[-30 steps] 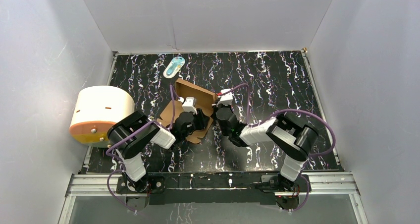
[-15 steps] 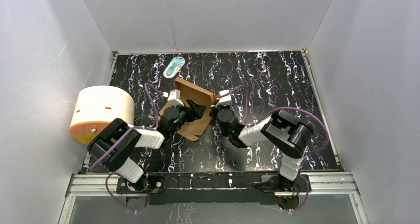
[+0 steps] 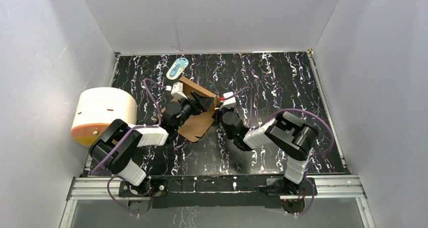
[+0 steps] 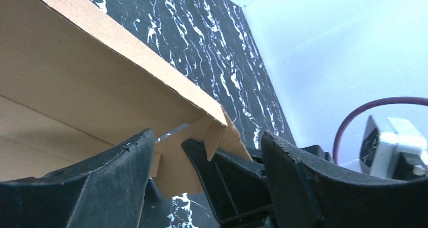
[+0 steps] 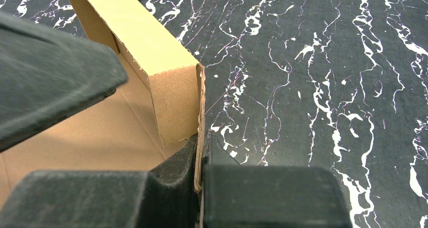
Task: Fold the paper box
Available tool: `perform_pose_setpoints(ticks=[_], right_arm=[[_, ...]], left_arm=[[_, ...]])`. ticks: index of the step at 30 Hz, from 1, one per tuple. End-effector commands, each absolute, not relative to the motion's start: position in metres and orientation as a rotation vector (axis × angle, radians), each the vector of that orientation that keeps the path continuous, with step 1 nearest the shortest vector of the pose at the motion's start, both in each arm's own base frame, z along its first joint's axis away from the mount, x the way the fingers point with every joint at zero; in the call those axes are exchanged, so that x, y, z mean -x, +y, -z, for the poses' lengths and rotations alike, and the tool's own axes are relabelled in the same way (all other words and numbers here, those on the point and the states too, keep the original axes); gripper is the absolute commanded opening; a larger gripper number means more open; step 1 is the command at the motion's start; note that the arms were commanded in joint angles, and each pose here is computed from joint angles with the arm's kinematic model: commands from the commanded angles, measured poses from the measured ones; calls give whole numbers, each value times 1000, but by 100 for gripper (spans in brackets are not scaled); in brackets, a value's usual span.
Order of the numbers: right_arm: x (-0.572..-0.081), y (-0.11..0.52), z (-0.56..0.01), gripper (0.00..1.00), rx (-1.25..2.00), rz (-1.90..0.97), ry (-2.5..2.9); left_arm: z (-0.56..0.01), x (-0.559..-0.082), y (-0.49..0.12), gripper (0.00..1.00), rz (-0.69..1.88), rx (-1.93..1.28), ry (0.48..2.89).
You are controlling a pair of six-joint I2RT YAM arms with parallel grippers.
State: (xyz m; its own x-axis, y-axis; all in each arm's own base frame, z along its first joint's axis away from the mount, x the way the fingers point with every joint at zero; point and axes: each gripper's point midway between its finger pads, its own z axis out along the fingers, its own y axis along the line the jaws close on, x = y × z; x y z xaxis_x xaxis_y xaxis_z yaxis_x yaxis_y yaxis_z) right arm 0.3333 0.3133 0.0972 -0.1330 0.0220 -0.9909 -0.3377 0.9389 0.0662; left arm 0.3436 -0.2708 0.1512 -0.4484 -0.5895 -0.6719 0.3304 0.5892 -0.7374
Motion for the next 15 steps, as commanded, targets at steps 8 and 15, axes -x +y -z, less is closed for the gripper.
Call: perform_pose_setpoints(ticks=[8,15], right_arm=[[-338,319,-118,6,216,-345,1630],[-340,321,-122,6,214,-345,1627]], left_arm=[[-124,-359,-269,51,954,148,1775],[-116,-358,-265,48,921,142,1790]])
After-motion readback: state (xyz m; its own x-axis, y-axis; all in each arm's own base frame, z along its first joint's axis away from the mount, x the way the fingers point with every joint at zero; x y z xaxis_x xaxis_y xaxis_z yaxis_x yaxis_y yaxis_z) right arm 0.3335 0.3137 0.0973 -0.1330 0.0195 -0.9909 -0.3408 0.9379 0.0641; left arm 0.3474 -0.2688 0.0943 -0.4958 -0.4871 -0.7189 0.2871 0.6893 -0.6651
